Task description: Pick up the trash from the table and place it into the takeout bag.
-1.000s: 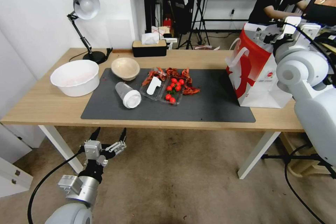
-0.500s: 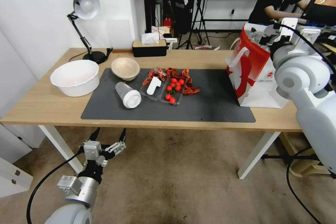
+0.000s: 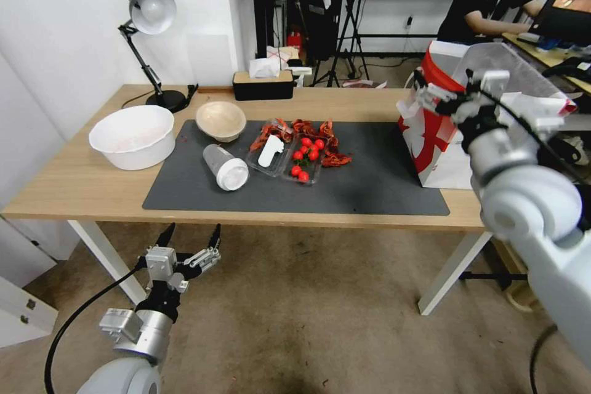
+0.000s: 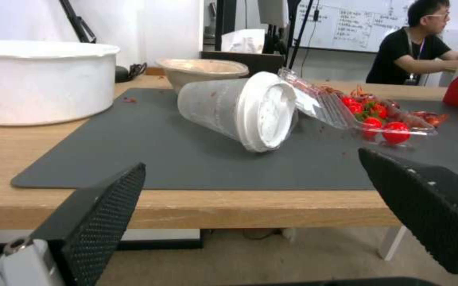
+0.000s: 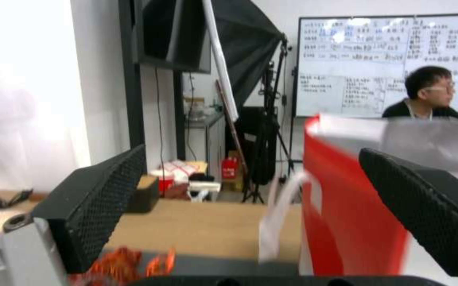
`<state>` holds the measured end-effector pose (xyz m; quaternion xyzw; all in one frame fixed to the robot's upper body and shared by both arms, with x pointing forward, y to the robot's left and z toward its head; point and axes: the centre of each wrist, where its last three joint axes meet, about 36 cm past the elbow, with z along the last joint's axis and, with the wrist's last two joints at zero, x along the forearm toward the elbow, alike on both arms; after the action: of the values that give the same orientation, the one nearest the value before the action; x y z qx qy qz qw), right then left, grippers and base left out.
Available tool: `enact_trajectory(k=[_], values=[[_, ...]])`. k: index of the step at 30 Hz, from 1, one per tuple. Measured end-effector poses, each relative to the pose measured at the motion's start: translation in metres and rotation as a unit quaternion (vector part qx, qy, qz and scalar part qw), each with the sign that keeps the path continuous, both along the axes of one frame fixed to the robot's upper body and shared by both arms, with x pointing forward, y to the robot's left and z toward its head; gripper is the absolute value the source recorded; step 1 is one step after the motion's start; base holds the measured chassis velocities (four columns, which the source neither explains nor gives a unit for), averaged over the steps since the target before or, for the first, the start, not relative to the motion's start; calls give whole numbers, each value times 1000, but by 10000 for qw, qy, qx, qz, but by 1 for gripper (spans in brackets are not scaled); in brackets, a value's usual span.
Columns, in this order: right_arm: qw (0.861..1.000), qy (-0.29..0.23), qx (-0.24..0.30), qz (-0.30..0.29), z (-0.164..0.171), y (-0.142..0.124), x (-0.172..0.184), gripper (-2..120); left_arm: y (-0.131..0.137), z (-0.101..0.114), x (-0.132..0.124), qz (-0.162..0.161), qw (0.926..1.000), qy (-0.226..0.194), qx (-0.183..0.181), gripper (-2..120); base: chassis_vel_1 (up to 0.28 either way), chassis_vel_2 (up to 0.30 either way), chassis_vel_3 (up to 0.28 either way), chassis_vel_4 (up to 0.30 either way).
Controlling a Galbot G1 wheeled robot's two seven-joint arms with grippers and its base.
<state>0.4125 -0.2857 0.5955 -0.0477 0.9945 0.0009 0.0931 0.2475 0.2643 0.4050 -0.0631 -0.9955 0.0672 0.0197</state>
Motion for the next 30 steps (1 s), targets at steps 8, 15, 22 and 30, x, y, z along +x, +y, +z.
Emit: enact_trajectory(k=[8, 15, 22, 30], values=[[9999, 105, 64, -91, -43, 0, -42, 100, 0, 0, 0, -13, 10000, -4, -12, 100, 0, 0, 0, 0], [9993, 37, 342, -139, -100, 8, -91, 100, -2, 0, 0, -44, 10000, -9, -28, 100, 0, 0, 0, 0], [9976, 119, 648, -194, -168, 31, -140, 100, -2, -2, 0, -53, 10000, -9, -28, 100, 0, 0, 0, 0], [9973, 304, 606, -279, -197, 40, -162, 100, -5, -5, 2, -74, 10000, -7, -63, 100, 0, 0, 0, 0]])
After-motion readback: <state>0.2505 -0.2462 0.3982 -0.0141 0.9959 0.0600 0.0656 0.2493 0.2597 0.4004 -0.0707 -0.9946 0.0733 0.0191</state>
